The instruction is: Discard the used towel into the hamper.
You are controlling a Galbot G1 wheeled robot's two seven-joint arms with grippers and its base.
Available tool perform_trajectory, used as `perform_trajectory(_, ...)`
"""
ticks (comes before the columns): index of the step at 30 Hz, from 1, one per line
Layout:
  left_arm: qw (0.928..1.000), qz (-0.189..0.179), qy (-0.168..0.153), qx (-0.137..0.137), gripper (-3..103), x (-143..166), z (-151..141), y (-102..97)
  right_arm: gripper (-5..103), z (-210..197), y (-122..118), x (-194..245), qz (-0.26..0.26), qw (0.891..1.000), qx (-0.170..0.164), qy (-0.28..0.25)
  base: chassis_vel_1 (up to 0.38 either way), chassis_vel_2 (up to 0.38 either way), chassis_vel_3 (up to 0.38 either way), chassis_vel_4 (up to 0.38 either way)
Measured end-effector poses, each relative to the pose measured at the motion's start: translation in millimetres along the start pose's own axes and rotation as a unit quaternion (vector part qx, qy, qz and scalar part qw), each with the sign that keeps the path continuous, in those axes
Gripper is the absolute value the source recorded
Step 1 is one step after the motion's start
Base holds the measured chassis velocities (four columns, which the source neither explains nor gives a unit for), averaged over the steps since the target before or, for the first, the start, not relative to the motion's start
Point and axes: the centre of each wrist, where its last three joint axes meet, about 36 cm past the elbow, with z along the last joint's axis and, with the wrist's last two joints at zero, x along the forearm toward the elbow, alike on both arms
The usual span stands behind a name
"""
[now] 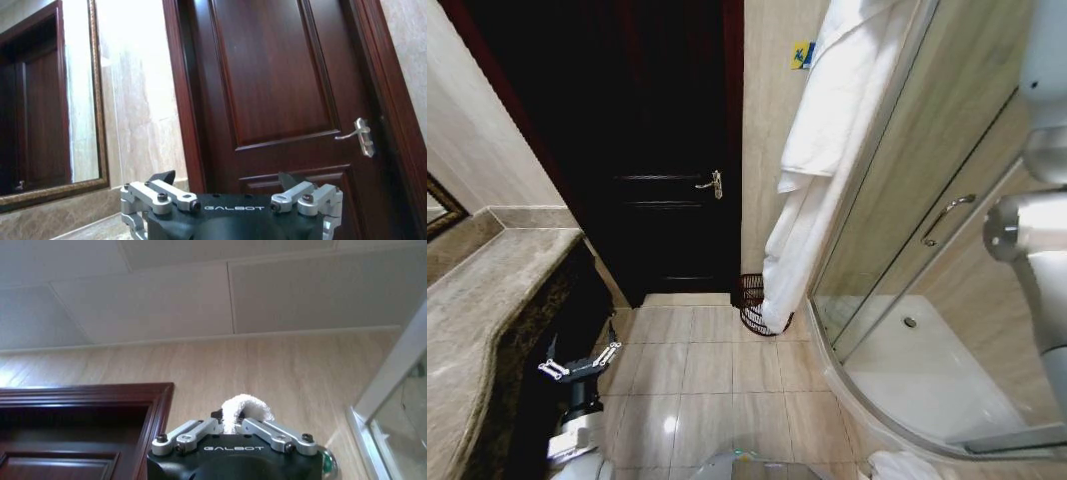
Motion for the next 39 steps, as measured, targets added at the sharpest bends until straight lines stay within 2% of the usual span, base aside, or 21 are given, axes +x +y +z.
perform_trajectory(12,1.0,-0.005,0.001,0.002,100,2,1,4.1,1,22,1,9,-0.005,1.0,0.004,0.019,0.0,0.0,0.0,0.0)
perform_trajectory(32,0.9999,-0.008,0.004,0.01,100,0,3,3.2,1,14,0,11,-0.005,1.0,0.004,0.017,-0.006,0.004,0.005,-0.004)
perform_trajectory(39,0.9999,-0.009,0.006,0.013,100,1,4,1.7,1,12,7,15,-0.013,1.0,0.01,0.022,-0.045,0.064,0.054,-0.053)
